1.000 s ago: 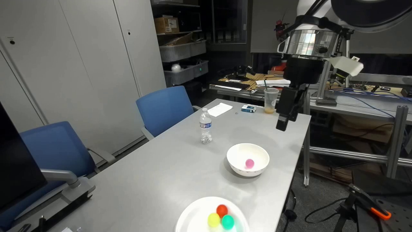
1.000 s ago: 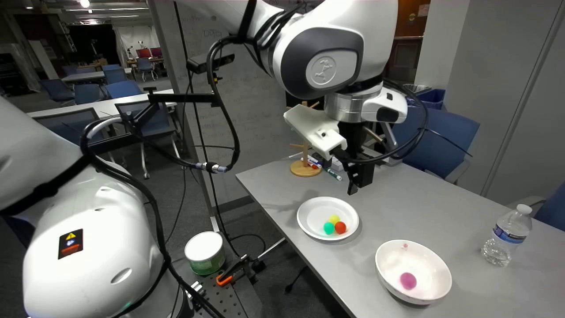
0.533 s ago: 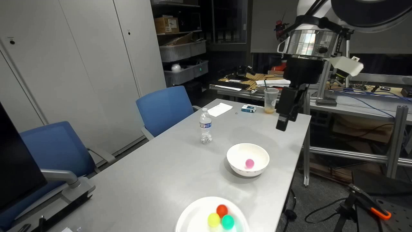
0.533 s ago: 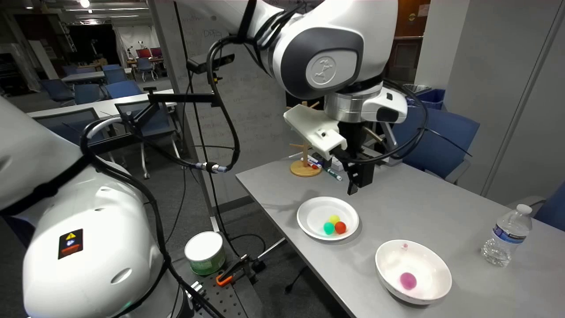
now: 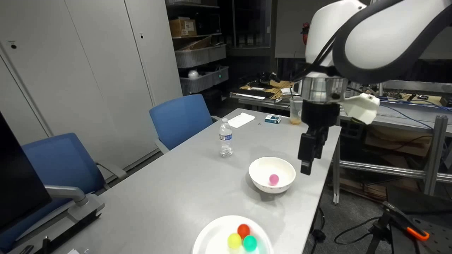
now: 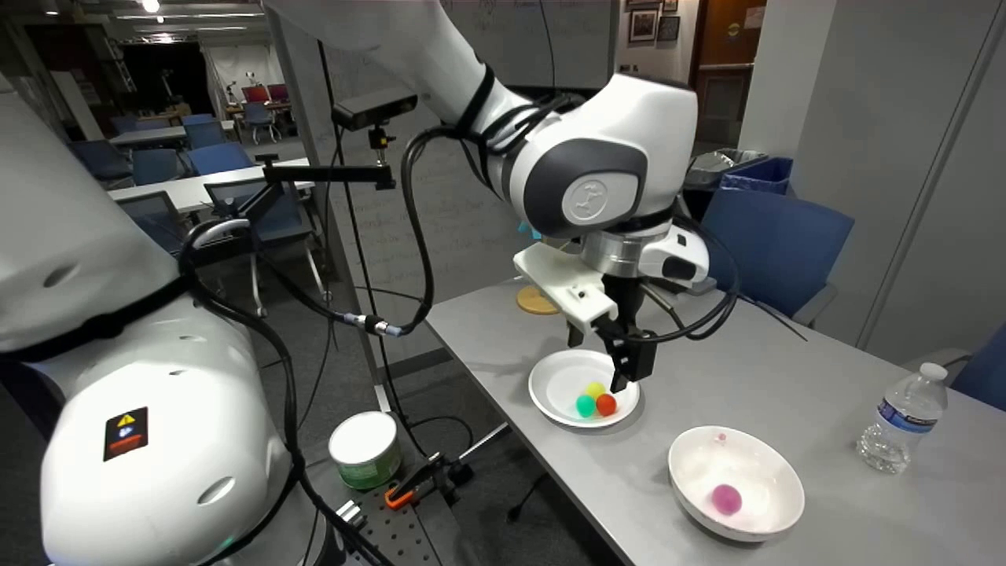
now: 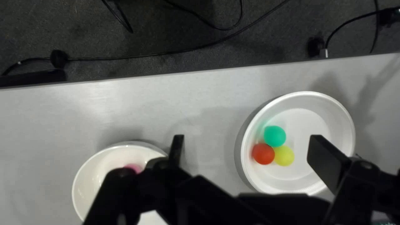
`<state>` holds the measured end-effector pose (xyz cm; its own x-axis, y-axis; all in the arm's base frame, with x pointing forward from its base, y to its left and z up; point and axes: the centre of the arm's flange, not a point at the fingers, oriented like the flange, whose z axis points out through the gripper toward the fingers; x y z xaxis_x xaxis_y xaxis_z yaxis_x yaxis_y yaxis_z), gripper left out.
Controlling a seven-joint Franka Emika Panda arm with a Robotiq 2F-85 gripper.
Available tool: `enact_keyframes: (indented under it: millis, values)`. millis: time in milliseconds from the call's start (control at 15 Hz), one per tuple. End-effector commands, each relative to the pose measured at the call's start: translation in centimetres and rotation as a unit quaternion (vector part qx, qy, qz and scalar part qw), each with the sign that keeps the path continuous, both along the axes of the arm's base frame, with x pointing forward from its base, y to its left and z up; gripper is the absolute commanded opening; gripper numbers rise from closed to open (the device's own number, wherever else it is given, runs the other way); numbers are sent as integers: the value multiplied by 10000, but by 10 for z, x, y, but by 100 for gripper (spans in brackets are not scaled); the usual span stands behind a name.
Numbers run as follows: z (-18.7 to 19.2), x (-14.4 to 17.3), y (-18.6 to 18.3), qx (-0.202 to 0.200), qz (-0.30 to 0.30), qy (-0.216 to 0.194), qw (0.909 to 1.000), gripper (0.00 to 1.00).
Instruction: Move the green ball to the white bowl
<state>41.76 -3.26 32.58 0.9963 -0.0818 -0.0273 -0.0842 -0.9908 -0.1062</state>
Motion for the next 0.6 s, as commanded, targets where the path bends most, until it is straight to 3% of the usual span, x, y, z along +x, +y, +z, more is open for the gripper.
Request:
enact_keyframes:
  millis: [0, 267, 533]
  values:
    - [-10, 1, 3, -14, 22, 94, 10000, 100]
    - [-7, 2, 1, -13, 6, 52, 10000, 100]
    - [-8, 8, 30, -54, 333, 216, 9992, 100]
